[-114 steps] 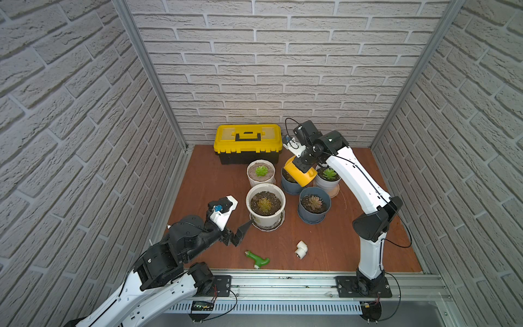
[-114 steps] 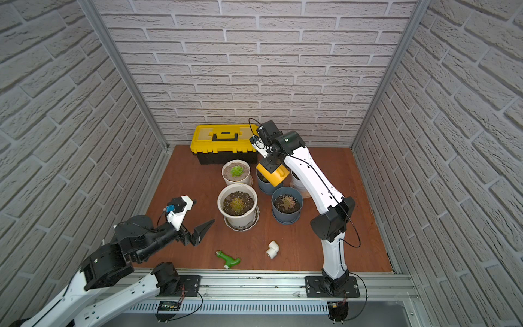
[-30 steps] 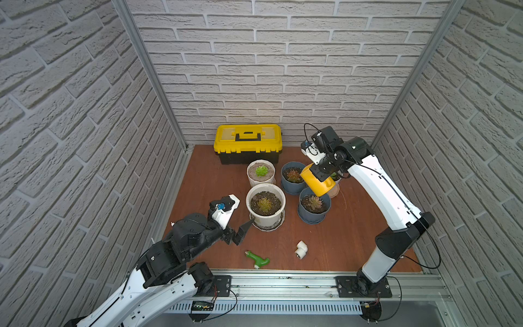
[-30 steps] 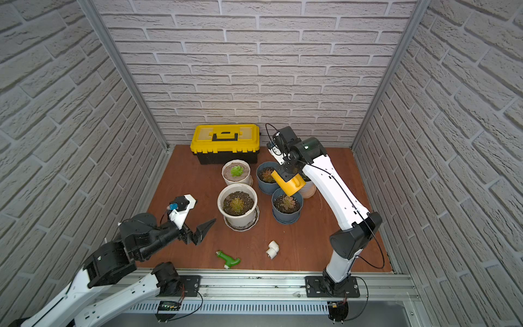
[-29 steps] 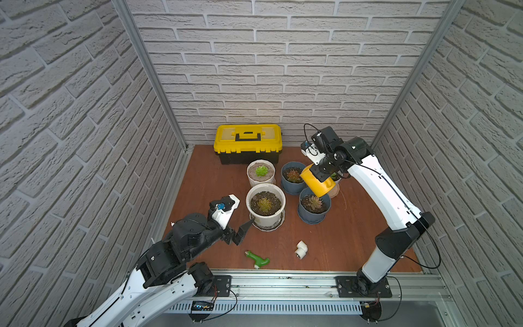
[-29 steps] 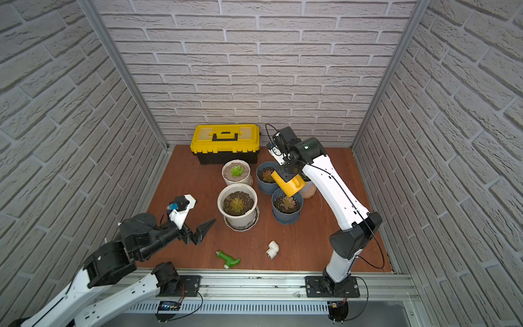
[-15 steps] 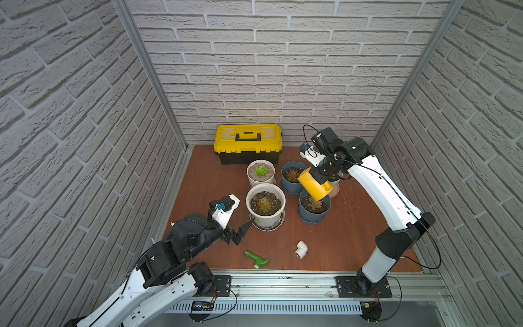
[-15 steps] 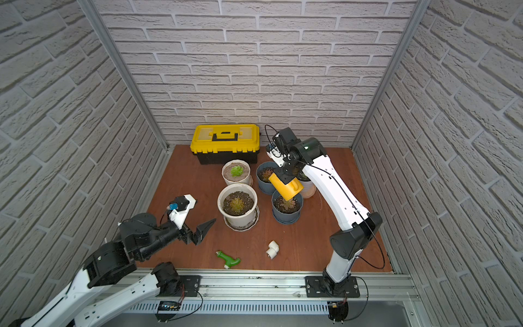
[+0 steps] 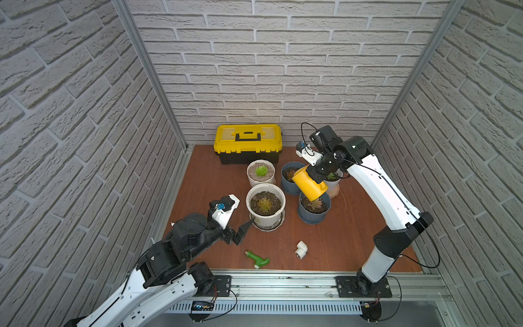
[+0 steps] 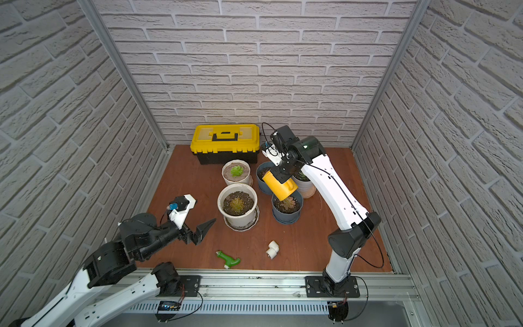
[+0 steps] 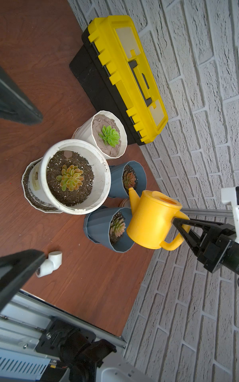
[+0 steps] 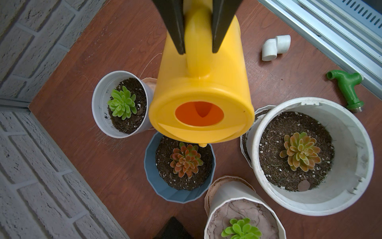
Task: Water the succulent around the soil edge
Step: Water the soil of the potted plant with water.
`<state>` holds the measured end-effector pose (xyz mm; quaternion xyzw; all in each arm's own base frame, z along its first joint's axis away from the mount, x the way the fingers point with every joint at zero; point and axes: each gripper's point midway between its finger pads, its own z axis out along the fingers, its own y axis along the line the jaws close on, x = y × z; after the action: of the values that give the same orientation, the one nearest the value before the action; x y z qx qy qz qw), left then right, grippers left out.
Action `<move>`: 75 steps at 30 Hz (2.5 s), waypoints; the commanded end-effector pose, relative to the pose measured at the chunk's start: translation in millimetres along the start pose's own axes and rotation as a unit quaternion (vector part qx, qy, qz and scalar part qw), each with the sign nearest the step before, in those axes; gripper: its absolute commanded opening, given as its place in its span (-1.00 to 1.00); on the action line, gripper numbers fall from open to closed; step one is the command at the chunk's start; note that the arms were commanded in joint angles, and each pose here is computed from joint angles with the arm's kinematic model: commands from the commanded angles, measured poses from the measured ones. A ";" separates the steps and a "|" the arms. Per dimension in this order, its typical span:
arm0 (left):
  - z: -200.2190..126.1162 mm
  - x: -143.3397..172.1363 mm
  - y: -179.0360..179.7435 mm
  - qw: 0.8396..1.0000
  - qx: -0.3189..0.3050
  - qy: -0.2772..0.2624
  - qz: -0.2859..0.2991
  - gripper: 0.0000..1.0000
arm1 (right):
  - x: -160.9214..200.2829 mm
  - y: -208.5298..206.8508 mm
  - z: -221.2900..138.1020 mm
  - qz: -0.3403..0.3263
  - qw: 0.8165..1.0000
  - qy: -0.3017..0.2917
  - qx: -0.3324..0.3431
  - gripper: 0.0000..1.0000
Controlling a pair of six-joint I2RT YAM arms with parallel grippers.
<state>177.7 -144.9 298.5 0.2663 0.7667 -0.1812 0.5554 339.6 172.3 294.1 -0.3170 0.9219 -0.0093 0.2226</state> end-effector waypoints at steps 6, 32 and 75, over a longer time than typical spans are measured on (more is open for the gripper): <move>1.0 -2.3 2.1 1.000 -0.005 -0.009 -0.005 0.96 | -17.6 9.2 1.3 -0.005 1.000 -0.014 -0.011 -0.95; -0.3 -2.6 3.0 1.000 -0.007 -0.009 -0.002 0.96 | -56.6 -1.3 21.1 -0.005 0.999 -0.033 0.018 -0.95; 0.4 -1.4 4.1 1.000 -0.011 -0.006 -0.001 0.96 | -68.8 -59.1 24.5 0.036 0.987 -0.042 0.152 -0.95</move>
<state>178.3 -143.7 298.6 0.2643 0.7672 -0.1782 0.5566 431.4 180.6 281.3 -0.2705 0.9171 -0.1152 0.2693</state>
